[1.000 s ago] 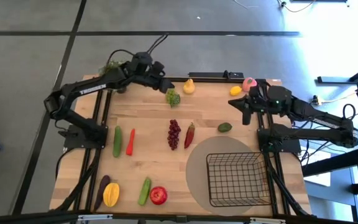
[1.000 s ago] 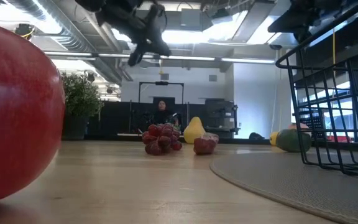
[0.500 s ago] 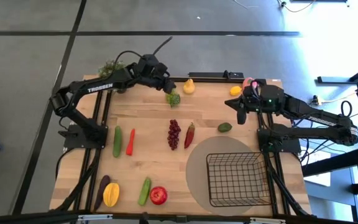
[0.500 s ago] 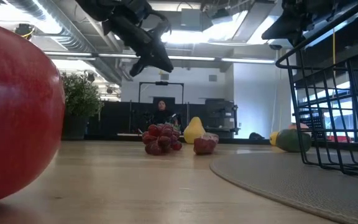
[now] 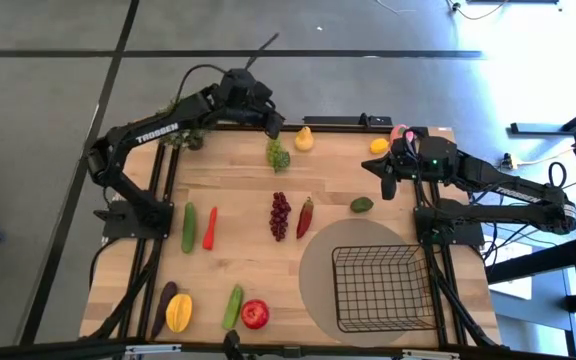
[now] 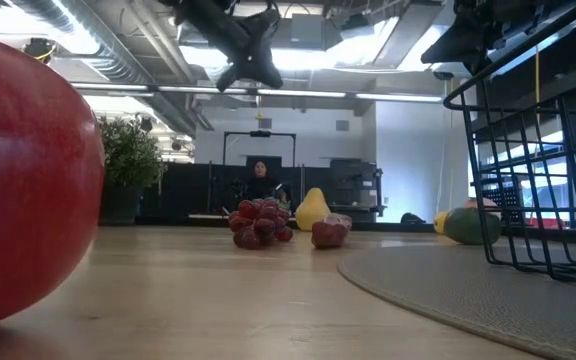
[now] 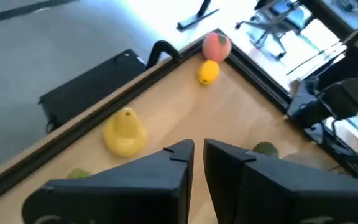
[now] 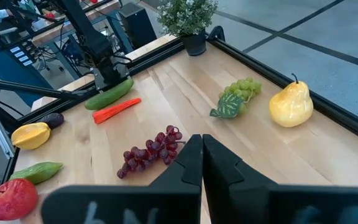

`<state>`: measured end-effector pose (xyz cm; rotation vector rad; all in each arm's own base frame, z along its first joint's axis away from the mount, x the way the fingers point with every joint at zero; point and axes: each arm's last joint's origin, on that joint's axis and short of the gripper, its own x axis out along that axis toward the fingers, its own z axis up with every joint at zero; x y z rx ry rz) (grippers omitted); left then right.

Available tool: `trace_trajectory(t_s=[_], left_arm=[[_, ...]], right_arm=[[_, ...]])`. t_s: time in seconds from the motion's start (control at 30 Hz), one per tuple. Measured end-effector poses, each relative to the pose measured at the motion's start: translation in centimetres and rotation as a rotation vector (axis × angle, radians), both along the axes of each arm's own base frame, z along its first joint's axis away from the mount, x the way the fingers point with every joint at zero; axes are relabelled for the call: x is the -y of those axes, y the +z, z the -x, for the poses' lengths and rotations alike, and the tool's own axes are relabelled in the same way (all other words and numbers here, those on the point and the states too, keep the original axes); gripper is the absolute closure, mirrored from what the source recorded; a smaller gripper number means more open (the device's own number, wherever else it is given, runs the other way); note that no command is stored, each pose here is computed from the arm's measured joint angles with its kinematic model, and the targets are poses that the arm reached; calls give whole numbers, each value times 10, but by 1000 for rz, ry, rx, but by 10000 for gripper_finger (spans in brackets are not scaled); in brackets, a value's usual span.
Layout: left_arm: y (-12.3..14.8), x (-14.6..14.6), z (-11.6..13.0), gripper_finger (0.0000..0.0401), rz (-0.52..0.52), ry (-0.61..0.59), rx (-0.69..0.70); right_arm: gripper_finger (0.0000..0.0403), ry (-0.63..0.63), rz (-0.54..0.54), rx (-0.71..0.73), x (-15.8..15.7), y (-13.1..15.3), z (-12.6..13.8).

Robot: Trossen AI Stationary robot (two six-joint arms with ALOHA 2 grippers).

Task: Build produce basket
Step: Put the pear into the wire basket

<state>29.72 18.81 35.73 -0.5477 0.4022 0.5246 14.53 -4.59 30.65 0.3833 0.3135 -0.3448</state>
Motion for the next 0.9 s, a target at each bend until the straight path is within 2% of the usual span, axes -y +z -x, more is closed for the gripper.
trace_trajectory(t_s=[0.27, 0.5, 0.7, 0.9], left_arm=[[6, -25, -38, 374, 44, -16, -149], [-9, -44, -69, 374, 87, -22, -225], [-42, -59, -86, 374, 126, -5, -295], [-70, -70, -93, 374, 156, 17, -347]], right_arm=[[402, -3, -1, 1, 0, 0, 0], [402, -2, 1, 0, 0, 0, 0], [402, 26, 63, -18, 0, 0, 0], [402, 26, 64, -18, 0, 0, 0]])
